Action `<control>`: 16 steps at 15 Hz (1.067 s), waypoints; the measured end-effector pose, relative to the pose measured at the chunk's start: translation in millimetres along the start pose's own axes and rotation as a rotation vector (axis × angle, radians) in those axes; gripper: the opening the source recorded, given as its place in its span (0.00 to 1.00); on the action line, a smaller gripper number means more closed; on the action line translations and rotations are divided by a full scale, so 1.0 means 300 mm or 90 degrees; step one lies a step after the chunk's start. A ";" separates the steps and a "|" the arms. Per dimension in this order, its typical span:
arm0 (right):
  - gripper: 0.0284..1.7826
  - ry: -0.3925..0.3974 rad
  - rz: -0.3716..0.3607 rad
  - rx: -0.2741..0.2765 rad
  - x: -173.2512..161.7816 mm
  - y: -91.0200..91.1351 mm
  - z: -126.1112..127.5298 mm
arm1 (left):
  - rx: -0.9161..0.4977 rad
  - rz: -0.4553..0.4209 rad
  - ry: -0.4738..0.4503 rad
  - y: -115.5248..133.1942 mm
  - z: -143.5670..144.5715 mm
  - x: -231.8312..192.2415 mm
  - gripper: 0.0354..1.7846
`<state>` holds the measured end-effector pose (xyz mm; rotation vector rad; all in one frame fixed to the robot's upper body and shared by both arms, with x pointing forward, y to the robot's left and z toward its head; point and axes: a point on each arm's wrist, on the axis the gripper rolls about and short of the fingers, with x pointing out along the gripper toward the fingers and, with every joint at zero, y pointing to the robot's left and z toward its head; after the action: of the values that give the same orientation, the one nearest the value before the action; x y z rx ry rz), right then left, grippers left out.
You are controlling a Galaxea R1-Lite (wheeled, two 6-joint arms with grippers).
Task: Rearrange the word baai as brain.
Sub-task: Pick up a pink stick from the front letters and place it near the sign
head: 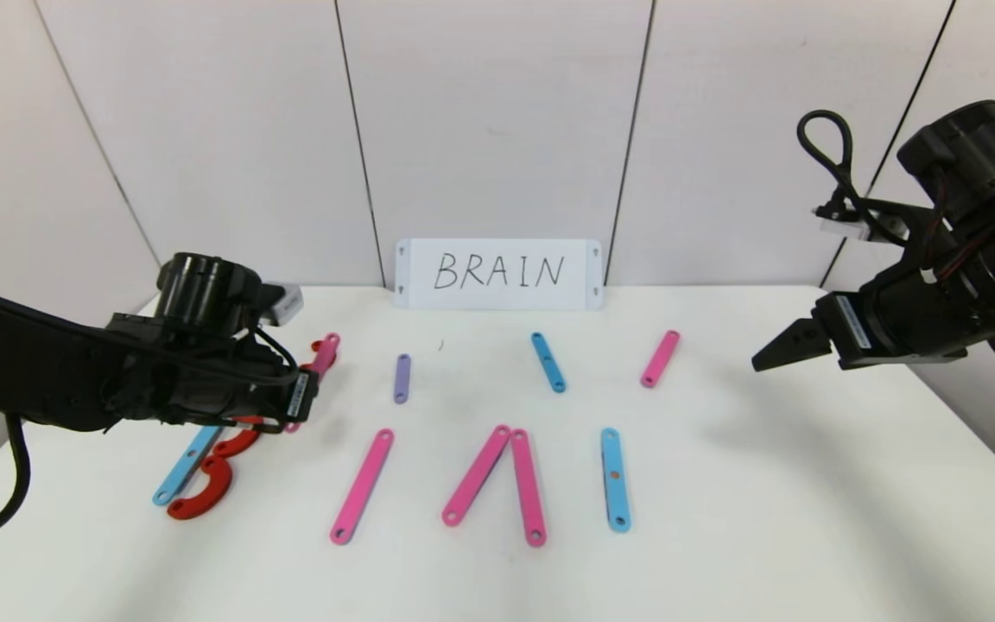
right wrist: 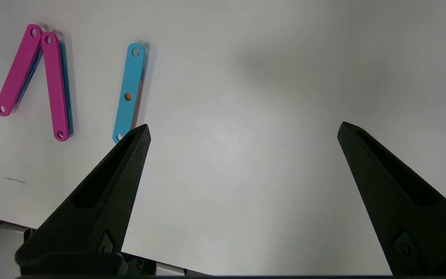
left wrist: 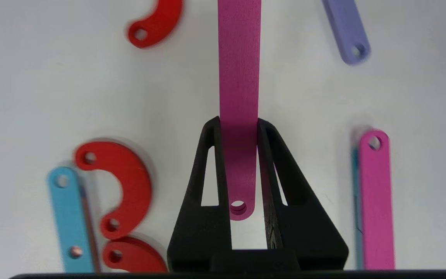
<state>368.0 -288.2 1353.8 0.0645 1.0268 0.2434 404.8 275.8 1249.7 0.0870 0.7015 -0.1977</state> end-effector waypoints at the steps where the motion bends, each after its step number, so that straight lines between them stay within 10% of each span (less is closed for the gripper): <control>1: 0.95 0.001 0.000 0.000 0.001 0.001 -0.001 | -0.011 0.032 -0.022 0.031 0.017 -0.003 0.13; 16: 0.95 0.011 0.002 -0.006 0.016 0.008 -0.004 | -0.114 0.173 -0.083 0.385 0.125 0.192 0.13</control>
<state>368.9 -284.8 1349.7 0.0557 1.0426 0.2520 495.6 374.7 1242.4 -0.0026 0.5673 0.1201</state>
